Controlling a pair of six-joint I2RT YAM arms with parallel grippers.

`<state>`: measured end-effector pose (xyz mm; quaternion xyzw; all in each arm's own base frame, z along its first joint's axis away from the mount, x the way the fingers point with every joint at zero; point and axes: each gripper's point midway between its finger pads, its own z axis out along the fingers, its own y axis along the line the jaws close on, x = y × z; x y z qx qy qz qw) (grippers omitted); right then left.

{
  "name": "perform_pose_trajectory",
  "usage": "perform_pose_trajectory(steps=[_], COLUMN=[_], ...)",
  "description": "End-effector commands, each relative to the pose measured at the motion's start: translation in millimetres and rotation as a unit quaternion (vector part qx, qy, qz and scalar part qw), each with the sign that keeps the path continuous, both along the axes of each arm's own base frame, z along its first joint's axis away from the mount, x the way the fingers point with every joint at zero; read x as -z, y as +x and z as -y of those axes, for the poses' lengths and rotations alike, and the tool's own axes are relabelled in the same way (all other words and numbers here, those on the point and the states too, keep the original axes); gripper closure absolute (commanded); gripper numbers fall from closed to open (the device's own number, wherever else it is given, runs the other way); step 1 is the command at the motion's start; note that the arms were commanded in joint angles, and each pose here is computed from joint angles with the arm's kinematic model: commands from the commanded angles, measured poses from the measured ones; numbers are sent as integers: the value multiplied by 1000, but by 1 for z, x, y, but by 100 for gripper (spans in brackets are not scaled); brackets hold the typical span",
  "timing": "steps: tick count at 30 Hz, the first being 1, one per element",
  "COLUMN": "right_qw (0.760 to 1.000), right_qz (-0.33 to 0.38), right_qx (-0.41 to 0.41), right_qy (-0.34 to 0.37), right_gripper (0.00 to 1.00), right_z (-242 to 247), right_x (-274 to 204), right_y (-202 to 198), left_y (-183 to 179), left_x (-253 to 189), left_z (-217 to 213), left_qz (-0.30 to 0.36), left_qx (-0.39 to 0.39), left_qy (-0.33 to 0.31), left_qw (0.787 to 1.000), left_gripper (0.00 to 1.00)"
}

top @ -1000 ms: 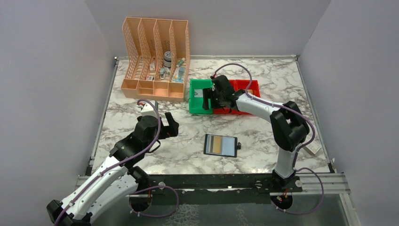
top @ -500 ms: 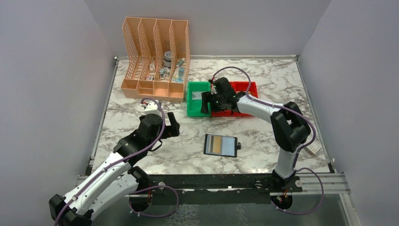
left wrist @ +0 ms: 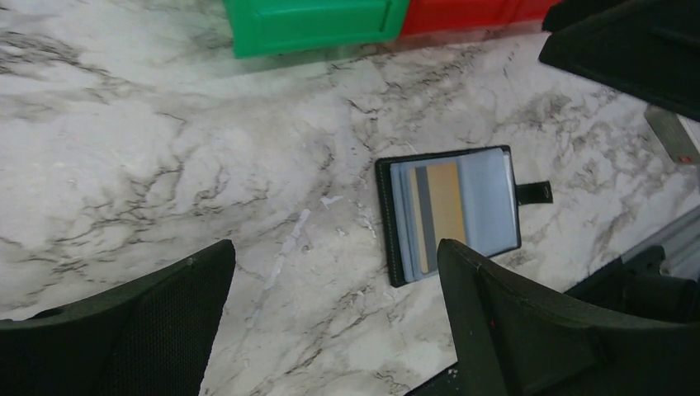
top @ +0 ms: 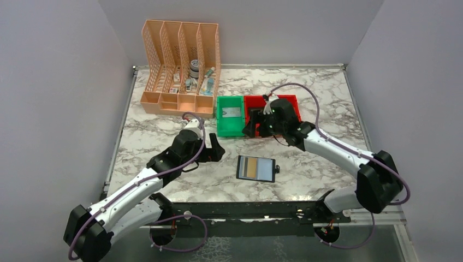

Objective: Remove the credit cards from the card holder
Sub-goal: Move the storage box to the center of the board.

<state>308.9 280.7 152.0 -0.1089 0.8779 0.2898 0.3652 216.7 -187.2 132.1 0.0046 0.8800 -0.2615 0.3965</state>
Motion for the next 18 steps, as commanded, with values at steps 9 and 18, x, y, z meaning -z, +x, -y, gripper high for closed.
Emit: perform_pose_trajectory(steps=[9,18], right_qw=[979,967], right_qz=[-148,-214], right_qx=[-2,10], right_qy=[137,136], right_gripper=[42,60], right_z=[15,16], right_x=[61,91], right_y=[-104,-119], left_y=[-18,-24], left_x=[7,21], left_z=[78,100], left_qz=[-60,-90], left_qx=[166,194], left_qy=[-109,-104], left_qw=[978,971], left_gripper=[21,40])
